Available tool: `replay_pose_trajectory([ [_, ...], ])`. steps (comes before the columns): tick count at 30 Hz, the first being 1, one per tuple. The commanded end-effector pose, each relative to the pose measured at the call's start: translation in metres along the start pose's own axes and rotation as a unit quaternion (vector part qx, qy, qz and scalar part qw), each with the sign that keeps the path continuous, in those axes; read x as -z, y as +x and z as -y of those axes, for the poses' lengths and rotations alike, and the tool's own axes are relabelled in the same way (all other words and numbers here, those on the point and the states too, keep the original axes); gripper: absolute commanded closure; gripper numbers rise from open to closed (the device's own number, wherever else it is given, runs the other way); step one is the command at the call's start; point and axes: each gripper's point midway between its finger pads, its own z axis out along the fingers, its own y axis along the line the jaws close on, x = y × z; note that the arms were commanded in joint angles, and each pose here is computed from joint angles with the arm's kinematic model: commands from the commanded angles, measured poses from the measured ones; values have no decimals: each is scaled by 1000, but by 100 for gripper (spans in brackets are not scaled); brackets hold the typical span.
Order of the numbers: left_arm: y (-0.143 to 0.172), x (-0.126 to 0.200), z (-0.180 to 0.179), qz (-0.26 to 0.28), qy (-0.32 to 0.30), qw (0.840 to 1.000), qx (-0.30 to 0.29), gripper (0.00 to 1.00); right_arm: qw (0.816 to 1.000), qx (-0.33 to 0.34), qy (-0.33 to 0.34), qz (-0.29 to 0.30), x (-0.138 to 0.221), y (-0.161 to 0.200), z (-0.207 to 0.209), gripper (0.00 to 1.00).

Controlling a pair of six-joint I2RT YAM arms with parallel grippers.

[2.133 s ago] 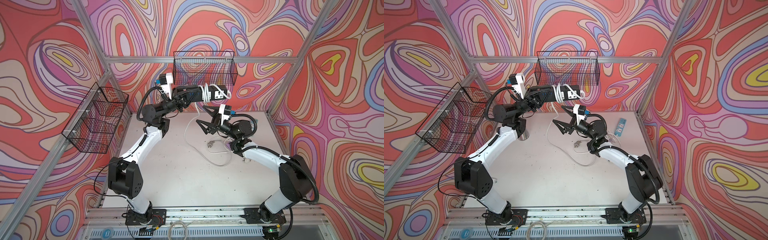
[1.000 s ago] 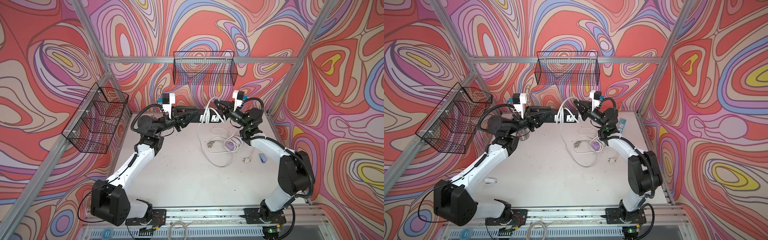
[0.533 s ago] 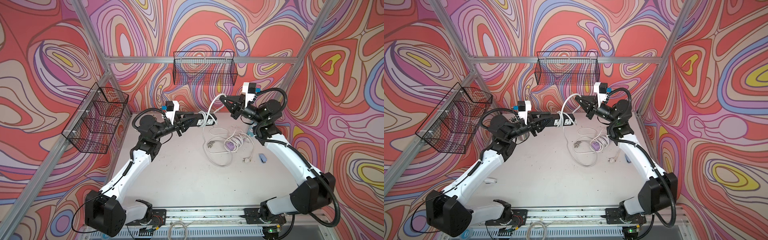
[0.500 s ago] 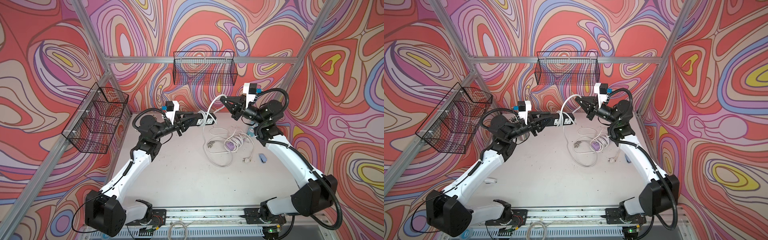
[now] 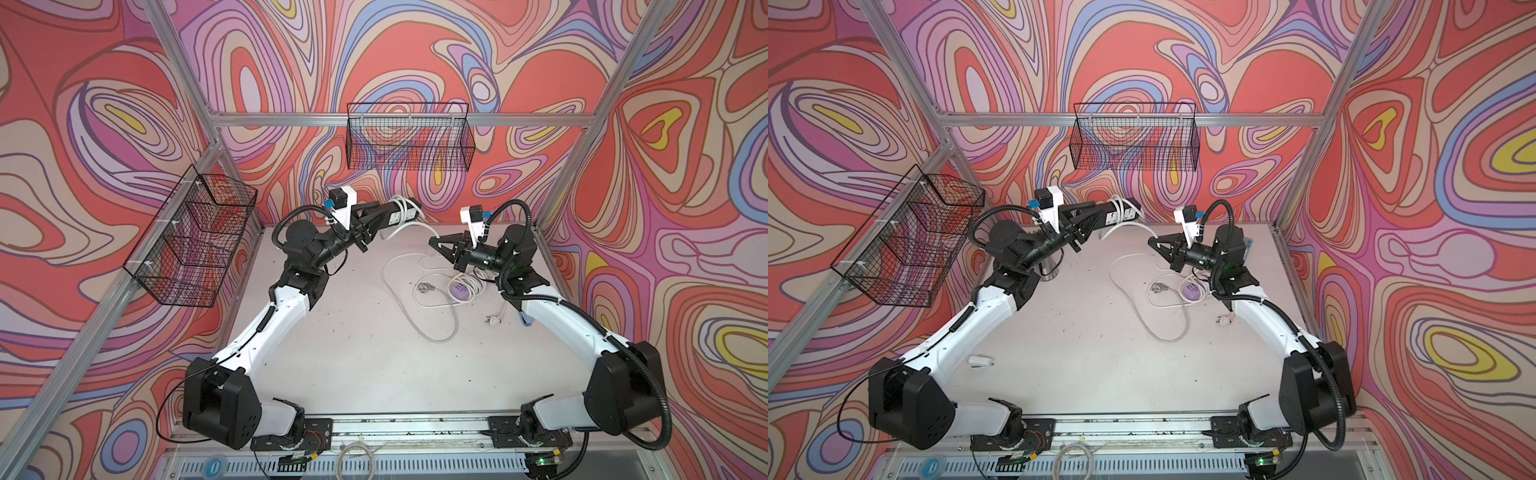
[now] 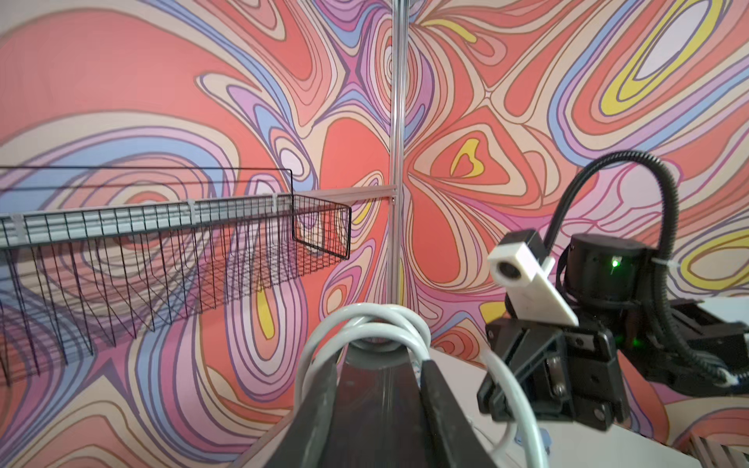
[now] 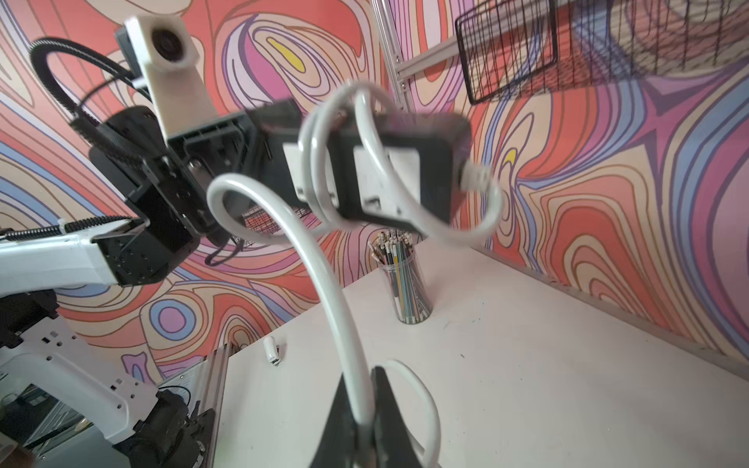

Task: Unwrap the cord wrapped around the power strip
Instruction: Unwrap the power cord from the power strip.

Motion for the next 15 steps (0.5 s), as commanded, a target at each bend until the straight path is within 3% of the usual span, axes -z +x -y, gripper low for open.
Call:
replay_pose_trajectory([
  [1, -66, 2, 9, 91, 7, 994, -53, 100, 999, -24, -22, -18, -11, 25, 0, 100],
  [11, -99, 7, 48, 137, 127, 982, 21, 100, 995, -92, -26, -13, -50, 73, 48, 100],
  [15, -99, 12, 61, 124, 159, 978, 48, 100, 995, -104, -8, -3, -66, 82, 79, 100],
])
